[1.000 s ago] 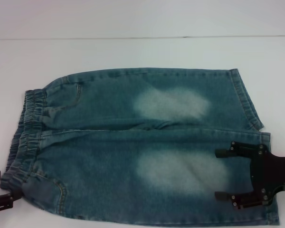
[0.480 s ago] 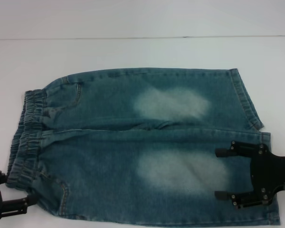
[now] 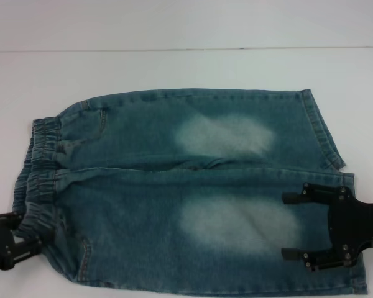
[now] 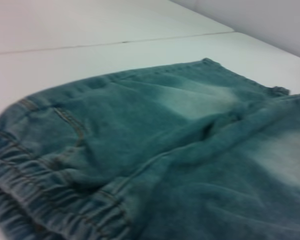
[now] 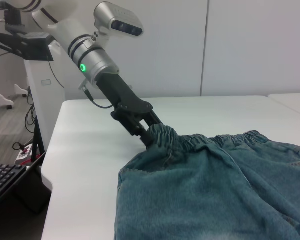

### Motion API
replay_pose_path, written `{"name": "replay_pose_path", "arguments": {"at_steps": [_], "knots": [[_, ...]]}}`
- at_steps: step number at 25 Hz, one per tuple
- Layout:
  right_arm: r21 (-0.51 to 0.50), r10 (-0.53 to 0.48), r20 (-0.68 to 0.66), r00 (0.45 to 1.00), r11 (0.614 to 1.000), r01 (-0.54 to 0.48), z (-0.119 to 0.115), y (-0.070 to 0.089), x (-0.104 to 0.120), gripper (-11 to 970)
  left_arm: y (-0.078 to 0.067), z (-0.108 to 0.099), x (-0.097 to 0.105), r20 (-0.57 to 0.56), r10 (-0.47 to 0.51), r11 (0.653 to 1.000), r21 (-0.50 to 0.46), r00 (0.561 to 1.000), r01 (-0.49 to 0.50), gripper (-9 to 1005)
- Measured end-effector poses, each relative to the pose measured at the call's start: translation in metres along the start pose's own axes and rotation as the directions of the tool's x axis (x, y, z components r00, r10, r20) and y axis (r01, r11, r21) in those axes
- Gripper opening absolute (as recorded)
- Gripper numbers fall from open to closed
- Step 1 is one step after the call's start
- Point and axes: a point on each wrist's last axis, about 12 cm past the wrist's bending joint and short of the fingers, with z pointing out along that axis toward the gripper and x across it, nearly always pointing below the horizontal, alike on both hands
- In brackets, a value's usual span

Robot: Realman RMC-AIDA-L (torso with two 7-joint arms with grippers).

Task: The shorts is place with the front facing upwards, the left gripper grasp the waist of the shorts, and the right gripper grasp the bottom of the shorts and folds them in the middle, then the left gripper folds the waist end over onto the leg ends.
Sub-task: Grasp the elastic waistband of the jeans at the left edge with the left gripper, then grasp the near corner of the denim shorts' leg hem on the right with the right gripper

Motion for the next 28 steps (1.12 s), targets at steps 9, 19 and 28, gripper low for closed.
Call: {"name": "replay_pose_path", "arguments": {"at_steps": [9, 19, 28], "knots": [[0.031, 0.050, -0.007, 0.999, 0.998, -0.050, -0.004, 0.000, 0.004, 922, 0.012, -0.001, -0.006, 0.056, -0.049, 0.993, -0.104, 0.997, 0.055, 447], [-0.008, 0.140, -0.194, 0.971, 0.990, -0.144, -0.051, -0.001, -0.013, 911, 0.016, 0.003, -0.005, 0.073, -0.072, 0.988, -0.134, 0.995, 0.081, 46], [0.028, 0.262, -0.534, 0.804, 0.956, -0.293, -0.068, -0.016, -0.031, 900, 0.016, 0.003, -0.005, 0.082, -0.071, 0.988, -0.134, 0.994, 0.082, 47]]}}
